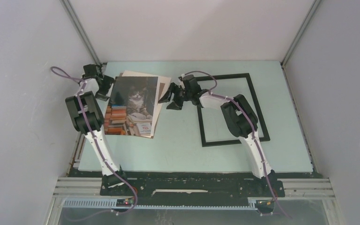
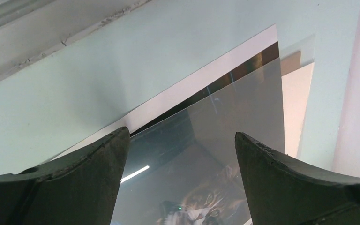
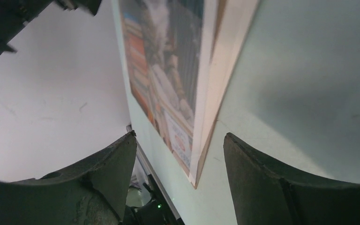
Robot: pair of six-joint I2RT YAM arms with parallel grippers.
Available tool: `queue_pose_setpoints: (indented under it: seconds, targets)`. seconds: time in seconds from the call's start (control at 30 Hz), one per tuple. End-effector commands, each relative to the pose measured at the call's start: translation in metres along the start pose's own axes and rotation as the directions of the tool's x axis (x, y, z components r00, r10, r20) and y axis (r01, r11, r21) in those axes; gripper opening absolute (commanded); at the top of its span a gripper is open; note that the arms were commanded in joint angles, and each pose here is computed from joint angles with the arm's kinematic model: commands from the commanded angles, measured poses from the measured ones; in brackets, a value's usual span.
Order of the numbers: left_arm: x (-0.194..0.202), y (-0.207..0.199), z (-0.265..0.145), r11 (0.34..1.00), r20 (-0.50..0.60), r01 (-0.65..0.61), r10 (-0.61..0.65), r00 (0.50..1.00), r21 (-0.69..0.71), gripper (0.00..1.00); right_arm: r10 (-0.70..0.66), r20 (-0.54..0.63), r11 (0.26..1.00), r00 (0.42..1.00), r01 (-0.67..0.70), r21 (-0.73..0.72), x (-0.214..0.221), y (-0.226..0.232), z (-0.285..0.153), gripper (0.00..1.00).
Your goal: Put the photo into the frame
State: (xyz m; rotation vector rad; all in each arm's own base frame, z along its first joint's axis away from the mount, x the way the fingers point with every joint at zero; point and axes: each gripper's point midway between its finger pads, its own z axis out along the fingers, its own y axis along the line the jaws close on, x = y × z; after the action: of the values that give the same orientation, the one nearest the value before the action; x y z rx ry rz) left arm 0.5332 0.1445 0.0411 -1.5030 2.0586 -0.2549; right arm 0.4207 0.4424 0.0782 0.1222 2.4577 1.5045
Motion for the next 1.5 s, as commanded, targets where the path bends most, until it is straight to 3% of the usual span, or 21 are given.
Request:
queue_pose_setpoints:
  seconds: [0.0,0.23,0.43,0.73,0.97,1.07,1.47]
  targets:
    - [0.056,0.036,-0.011,0.991,-0.185,-0.091,0.071,0.980,-0.100,0.95,0.095,0.023,0.988,0.995,-0.097,0.123,-0.005,-0.028,0.006,0.76]
    - [0.045,0.016,-0.073,0.947,-0.107,-0.311,0.302,0.947,-0.083,1.00,0.089,-0.045,0.993,0.995,-0.085,0.081,0.016,-0.016,0.011,0.73]
    - [0.095,0.068,-0.106,0.951,-0.212,-0.292,0.266,0.940,-0.100,1.00,0.112,-0.075,0.993,0.991,-0.108,0.051,0.035,-0.018,-0.004,0.73]
    - [0.138,0.129,-0.098,0.928,-0.347,-0.322,0.244,0.906,-0.188,1.00,0.068,-0.088,0.988,0.994,-0.055,0.144,0.068,-0.015,-0.005,0.72]
    - [0.143,0.137,-0.095,0.926,-0.352,-0.336,0.260,0.899,-0.175,1.00,0.147,-0.066,0.975,0.987,-0.133,0.178,0.068,-0.026,0.003,0.72]
    - [0.152,0.143,-0.092,0.926,-0.385,-0.337,0.252,0.888,-0.170,0.95,0.176,-0.087,0.973,0.981,-0.160,0.164,0.071,-0.027,0.006,0.72]
    - [0.154,0.141,-0.092,0.932,-0.384,-0.329,0.250,0.889,-0.154,0.97,0.219,-0.126,0.974,0.968,-0.209,0.084,0.070,-0.015,0.026,0.71]
